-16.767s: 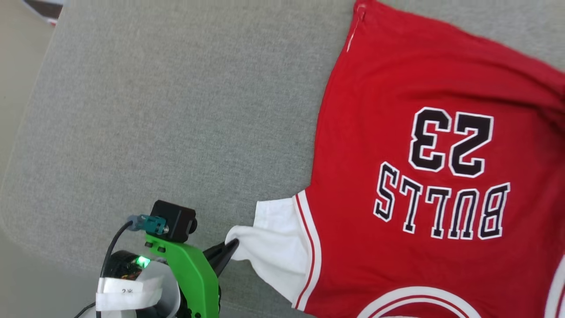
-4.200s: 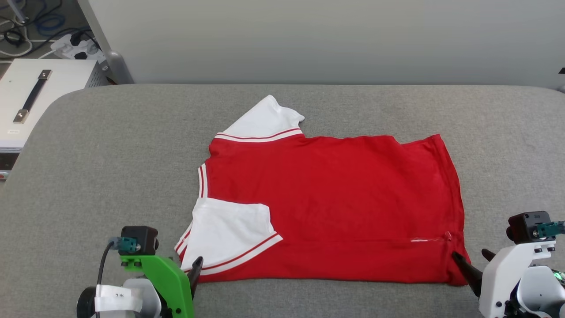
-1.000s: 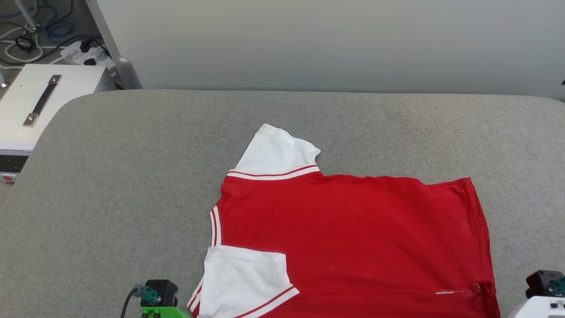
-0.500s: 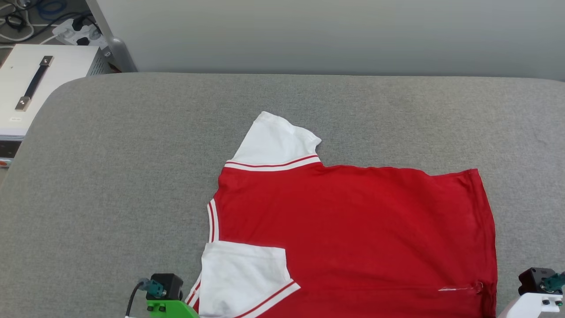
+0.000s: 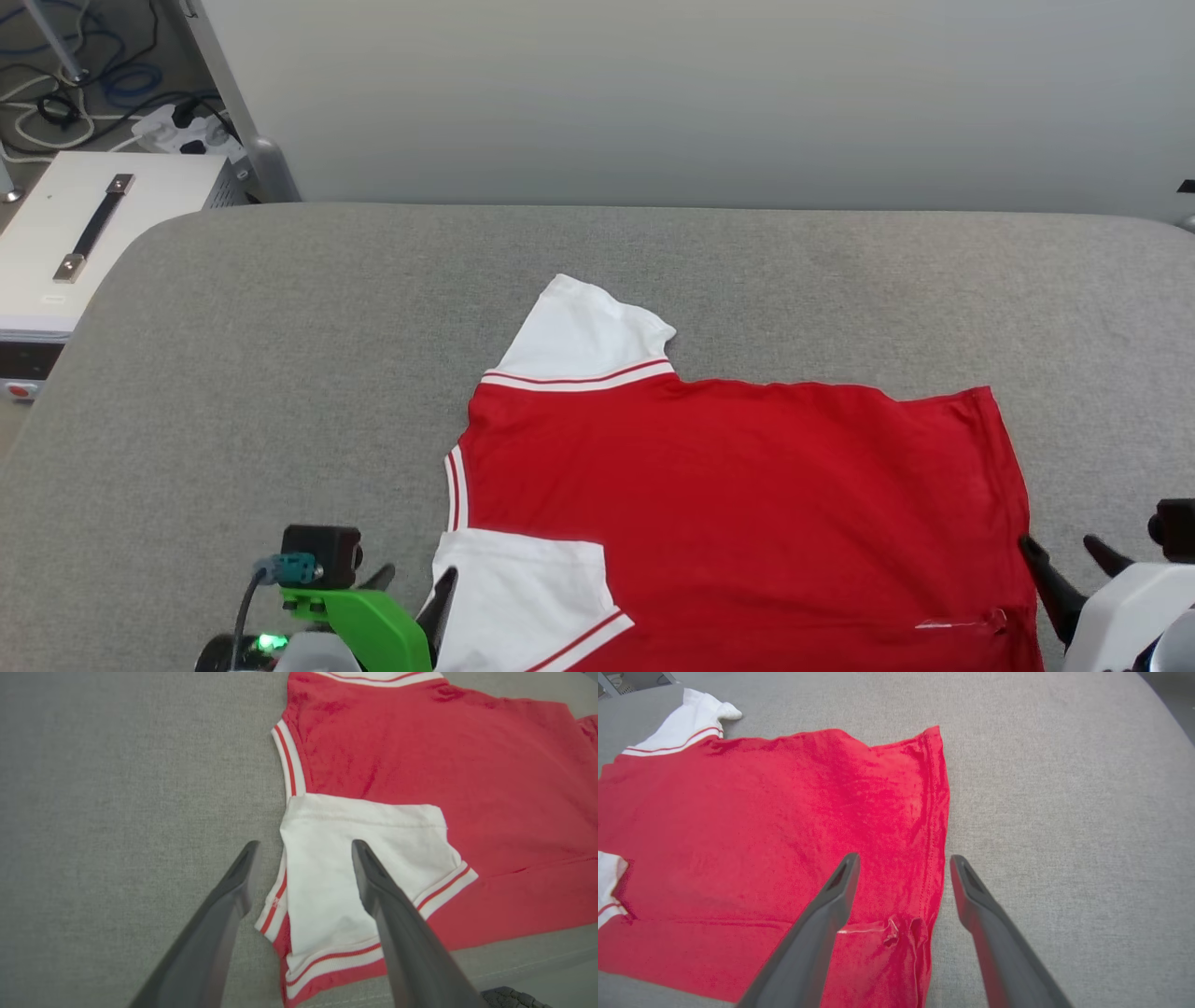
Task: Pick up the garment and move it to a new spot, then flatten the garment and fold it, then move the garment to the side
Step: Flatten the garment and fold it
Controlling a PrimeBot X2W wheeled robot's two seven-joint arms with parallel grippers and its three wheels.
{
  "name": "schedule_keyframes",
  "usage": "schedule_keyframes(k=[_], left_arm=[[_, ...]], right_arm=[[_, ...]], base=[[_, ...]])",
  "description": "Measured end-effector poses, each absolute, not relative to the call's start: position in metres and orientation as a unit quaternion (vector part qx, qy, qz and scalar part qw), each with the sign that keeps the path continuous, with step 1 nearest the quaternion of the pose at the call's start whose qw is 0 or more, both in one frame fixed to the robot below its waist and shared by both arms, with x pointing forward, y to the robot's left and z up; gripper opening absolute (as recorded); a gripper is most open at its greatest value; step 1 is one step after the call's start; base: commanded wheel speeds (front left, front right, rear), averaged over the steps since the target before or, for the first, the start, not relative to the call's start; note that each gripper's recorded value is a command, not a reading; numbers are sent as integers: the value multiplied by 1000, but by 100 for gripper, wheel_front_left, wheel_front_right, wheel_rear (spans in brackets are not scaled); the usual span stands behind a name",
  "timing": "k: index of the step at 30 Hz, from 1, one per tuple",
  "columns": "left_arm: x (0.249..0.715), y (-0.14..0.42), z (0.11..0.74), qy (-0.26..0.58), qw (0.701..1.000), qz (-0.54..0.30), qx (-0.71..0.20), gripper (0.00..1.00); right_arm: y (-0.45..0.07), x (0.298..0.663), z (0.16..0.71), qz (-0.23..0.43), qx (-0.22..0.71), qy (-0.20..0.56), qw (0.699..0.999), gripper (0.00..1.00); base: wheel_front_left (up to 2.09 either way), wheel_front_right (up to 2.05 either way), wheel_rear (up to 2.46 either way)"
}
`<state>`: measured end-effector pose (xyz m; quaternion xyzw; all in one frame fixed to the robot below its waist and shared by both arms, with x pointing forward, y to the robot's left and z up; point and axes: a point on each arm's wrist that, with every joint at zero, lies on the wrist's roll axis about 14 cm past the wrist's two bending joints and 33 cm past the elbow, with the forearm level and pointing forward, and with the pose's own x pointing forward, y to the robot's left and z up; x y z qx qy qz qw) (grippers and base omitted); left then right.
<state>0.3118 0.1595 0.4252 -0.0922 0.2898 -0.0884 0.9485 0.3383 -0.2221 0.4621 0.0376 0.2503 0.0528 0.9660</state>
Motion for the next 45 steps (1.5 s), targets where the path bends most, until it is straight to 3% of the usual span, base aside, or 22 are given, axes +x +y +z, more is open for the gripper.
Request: schedule_keyframes(k=[4,10,17,25,34,45], left_arm=[[337,153,475,159,978,-114,-73,100],[349,144,508,39,989,-123,-73,100],[364,140,515,0,989,-123,-80,100],[413,128,531,-34,985,-160,-61,100],[503,93,507,115,952,-277,59,100],[581,104,457,349,891,-256,137,100]], right_arm=[[-220,348,495,59,34,160,985,100],[-214,351,522,60,41,64,995,100],[-207,356,534,48,55,1,997,100],[-202,376,530,40,64,-13,997,100],[-200,406,513,41,62,4,997,100],[-204,425,478,32,60,44,997,100]], base=[[0,0,0],[0,0,0],[0,0,0],[0,0,0],[0,0,0],[0,0,0]])
